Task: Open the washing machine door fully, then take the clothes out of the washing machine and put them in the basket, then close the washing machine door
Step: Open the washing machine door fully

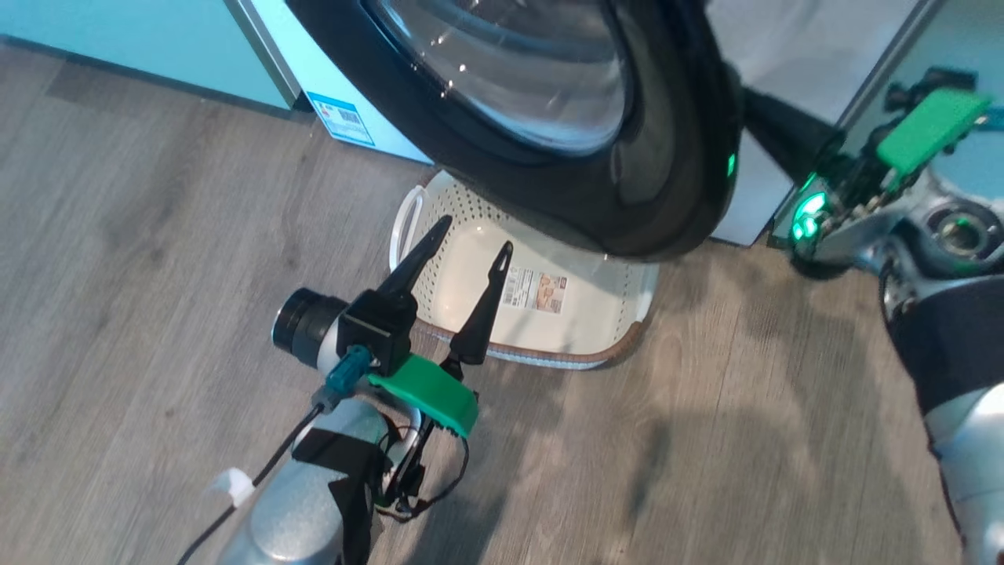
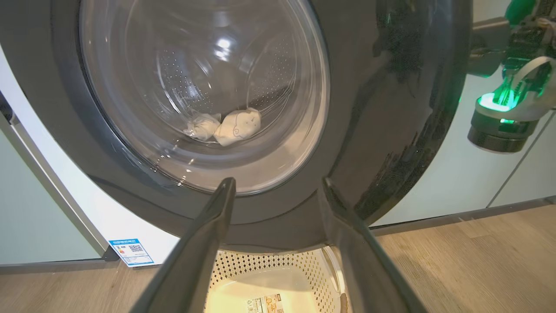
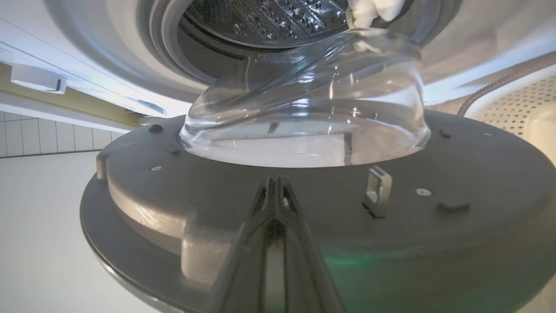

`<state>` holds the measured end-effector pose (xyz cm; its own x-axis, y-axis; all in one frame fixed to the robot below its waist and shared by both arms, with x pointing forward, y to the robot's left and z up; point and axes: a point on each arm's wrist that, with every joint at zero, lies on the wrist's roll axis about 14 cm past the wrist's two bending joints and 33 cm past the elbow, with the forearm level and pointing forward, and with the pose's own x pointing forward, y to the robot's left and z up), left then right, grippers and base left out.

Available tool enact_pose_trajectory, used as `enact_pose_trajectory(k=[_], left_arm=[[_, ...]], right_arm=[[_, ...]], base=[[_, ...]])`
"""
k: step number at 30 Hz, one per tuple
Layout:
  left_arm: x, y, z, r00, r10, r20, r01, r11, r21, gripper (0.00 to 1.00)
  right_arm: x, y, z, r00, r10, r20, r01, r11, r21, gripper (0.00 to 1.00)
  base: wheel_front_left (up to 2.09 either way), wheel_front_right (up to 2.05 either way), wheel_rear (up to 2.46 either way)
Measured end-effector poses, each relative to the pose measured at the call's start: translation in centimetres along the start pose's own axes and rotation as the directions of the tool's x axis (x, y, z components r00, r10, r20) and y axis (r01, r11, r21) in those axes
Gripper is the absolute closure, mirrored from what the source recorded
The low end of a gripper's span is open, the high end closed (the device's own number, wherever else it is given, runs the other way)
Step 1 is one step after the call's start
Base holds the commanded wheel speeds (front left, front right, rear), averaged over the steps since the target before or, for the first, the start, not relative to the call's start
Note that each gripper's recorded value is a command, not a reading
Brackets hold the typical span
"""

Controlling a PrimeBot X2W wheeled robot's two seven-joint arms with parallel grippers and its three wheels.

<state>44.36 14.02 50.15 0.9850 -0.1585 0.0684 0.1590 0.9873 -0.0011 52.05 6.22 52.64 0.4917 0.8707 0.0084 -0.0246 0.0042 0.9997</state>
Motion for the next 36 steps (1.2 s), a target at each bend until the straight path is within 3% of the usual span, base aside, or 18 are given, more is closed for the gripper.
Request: enact_pose_trajectory(k=[22,36], left_arm=[[-4.7,1.3,1.8,0.998,0.059,0.019,-0.059,0.998,0.008,0.00],[-5.5,1.7,1.6,0.997,0.078,0.013,-0.078,0.997,0.006,0.00]], right_arm=[[-0.4,1.6,-11.4,0.979,0.047,-0.199,-0.032,0.996,0.083,1.00],[0.1,2.0,-13.7,0.966,0.061,-0.253,-0.037,0.995,0.097,1.00]], base=[[0.00,0.00,0.00],[0.00,0.00,0.00]])
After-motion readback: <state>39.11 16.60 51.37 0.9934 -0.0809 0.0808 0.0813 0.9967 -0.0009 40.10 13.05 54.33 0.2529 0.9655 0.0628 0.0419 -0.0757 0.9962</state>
